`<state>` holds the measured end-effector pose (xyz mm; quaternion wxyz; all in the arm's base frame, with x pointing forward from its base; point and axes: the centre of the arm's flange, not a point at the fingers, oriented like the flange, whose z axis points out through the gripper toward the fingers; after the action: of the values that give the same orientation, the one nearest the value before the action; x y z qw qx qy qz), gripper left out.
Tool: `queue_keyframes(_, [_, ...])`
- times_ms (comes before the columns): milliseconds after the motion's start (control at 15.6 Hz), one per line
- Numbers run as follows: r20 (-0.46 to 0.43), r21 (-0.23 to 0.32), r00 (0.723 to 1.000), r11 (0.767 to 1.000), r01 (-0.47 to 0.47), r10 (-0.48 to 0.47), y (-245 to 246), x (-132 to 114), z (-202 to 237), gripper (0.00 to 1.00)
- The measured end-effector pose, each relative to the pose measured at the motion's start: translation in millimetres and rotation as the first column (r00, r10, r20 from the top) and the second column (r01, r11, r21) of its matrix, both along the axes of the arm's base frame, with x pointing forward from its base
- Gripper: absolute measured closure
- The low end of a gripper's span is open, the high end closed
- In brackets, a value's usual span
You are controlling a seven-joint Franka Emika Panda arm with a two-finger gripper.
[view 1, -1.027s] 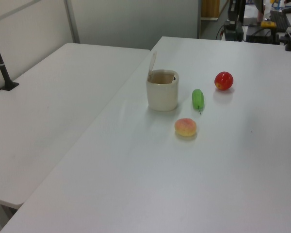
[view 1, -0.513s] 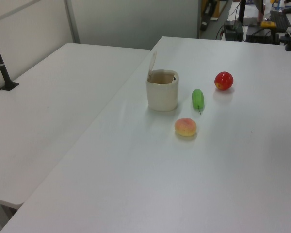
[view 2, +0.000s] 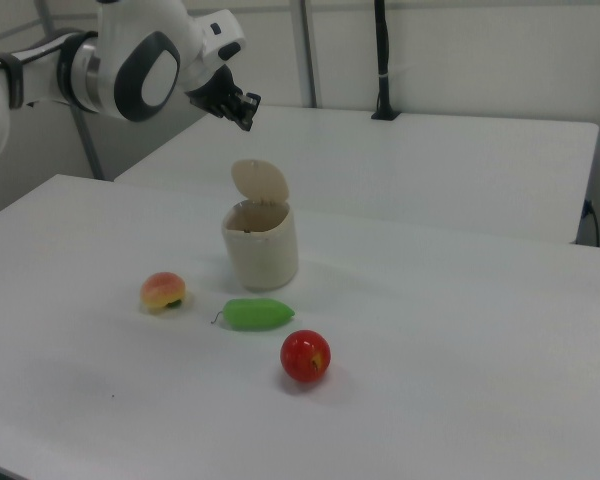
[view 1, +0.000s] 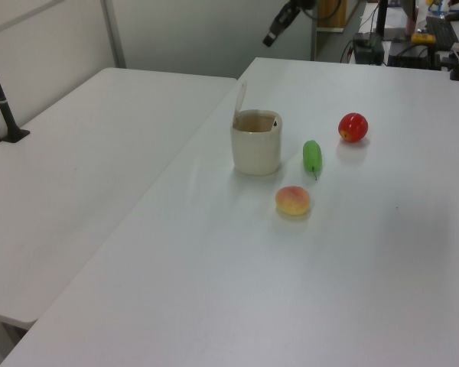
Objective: Close garbage bin
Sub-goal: 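Lower the gripper toward the raised lid of the cream bin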
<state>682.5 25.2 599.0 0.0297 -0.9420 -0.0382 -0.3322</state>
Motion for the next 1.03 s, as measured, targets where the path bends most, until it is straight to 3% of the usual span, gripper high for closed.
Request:
queue_keyframes(449, [0.157,0.043,0.987,0.999,0.005,-0.011,32.2,32.9,-46.7,0.99])
queue_keyframes(706, [0.154,0.048,0.988,0.999,0.009,-0.016,35.5,44.7,-80.0,0.99])
queue_keyframes(1027, [0.149,0.046,0.989,0.999,0.008,-0.015,36.0,46.7,-84.6,0.99])
